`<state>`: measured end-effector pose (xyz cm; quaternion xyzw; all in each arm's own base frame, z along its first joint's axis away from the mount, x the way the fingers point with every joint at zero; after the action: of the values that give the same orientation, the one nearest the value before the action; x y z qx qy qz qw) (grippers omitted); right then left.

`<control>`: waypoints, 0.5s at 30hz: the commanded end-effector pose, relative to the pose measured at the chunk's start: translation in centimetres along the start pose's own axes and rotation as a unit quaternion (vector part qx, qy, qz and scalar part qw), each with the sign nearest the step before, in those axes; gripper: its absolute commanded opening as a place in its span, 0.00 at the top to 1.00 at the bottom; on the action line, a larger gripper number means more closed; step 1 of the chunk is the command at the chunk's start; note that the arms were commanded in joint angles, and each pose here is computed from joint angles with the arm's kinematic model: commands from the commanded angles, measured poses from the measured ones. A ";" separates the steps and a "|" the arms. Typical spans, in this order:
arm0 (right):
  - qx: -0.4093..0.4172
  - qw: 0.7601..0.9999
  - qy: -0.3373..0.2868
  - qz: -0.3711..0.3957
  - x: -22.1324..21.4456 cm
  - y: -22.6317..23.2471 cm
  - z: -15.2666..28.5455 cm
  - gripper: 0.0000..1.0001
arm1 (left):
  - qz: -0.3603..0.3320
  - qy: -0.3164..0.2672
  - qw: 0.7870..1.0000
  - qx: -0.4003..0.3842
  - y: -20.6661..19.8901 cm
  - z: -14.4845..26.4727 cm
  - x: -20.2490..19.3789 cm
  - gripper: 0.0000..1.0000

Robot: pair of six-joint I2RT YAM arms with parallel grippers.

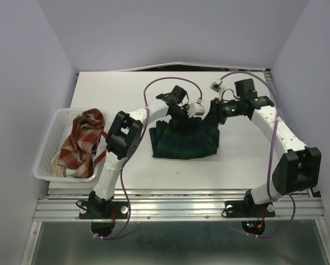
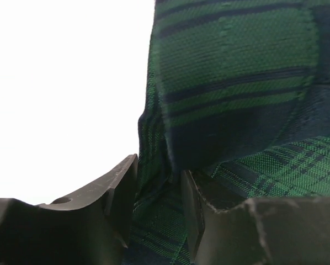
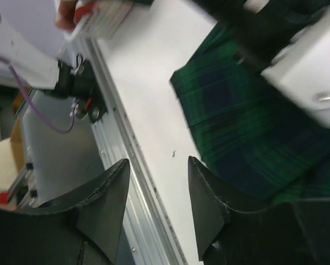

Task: Fold and stack the skirts
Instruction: Fold the skirt

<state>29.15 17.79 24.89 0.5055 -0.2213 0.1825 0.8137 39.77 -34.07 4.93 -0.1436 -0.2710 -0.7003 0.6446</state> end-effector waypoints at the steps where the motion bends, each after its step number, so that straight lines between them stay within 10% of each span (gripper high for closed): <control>1: 0.023 0.999 0.037 0.015 -3.5 0.0 -4.1 0.50 | 0.083 0.089 0.987 -0.107 -4.8 -2.1 -6.5 0.52; 15: -0.113 0.959 0.041 -0.257 -10.5 -14.6 -8.2 0.58 | 0.198 0.045 0.976 -0.079 -1.6 -1.1 -7.0 0.49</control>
<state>27.68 20.10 8.29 0.4563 -0.0835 0.0506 0.8845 40.22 -33.14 4.57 -0.2232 -0.2479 -0.6347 0.6970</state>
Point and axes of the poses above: each gripper's point midway between its finger pads, its own z axis back along the fingers, its own y axis along the line the jaws close on, x = y × z, the point moved 2 cm from there along z, back along the fingers, and after that the axes turned 12 degrees about -z, right-handed, at the moved point
